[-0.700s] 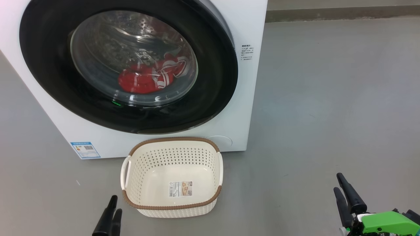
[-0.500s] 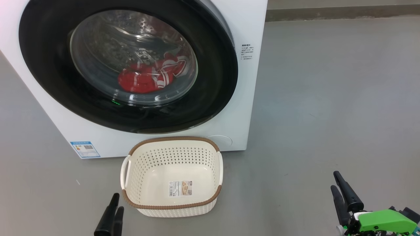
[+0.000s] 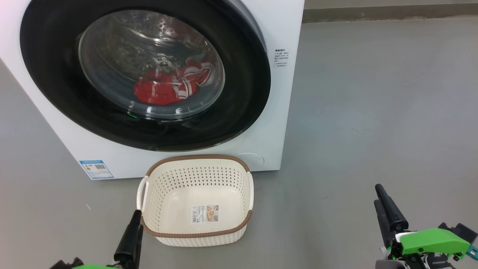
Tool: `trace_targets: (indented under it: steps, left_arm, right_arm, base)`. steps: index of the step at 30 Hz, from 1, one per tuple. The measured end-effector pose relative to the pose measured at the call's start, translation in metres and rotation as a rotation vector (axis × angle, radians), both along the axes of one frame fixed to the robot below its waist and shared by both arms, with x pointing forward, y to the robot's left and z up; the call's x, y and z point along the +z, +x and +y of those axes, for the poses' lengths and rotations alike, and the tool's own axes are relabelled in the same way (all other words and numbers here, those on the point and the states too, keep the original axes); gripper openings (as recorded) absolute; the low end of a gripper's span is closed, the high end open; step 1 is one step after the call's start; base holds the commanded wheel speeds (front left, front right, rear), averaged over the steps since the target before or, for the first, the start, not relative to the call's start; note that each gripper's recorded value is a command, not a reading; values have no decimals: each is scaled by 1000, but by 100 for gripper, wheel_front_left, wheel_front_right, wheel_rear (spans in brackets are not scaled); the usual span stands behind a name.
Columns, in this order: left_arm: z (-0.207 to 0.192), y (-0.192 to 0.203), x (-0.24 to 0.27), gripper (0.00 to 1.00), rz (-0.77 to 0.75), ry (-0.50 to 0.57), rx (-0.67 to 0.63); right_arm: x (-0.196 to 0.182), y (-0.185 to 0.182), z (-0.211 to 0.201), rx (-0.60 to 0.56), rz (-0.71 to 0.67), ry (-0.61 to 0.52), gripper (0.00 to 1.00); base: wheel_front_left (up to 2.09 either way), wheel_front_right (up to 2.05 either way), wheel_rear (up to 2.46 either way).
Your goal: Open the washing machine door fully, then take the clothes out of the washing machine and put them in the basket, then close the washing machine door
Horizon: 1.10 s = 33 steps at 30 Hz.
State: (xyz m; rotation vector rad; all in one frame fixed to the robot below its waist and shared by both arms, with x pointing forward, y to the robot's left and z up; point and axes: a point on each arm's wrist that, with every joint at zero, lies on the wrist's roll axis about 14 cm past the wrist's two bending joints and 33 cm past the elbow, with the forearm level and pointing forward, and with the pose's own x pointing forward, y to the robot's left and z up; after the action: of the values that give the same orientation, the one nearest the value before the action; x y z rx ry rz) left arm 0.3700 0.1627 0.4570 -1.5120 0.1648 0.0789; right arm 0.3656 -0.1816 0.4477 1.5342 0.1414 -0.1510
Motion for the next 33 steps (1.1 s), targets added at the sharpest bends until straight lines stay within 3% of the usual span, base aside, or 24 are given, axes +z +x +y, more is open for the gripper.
trace_targets:
  steps: [18,33]
  left_arm:
    - [-7,13,16,100,-58,257,-41]
    - [-16,24,29,100,-105,477,-76]
  right_arm:
    - [7,9,4,35,-20,-206,100]
    - [22,20,7,68,-69,-447,100]
  base:
    - [0,0,0]
    - [0,0,0]
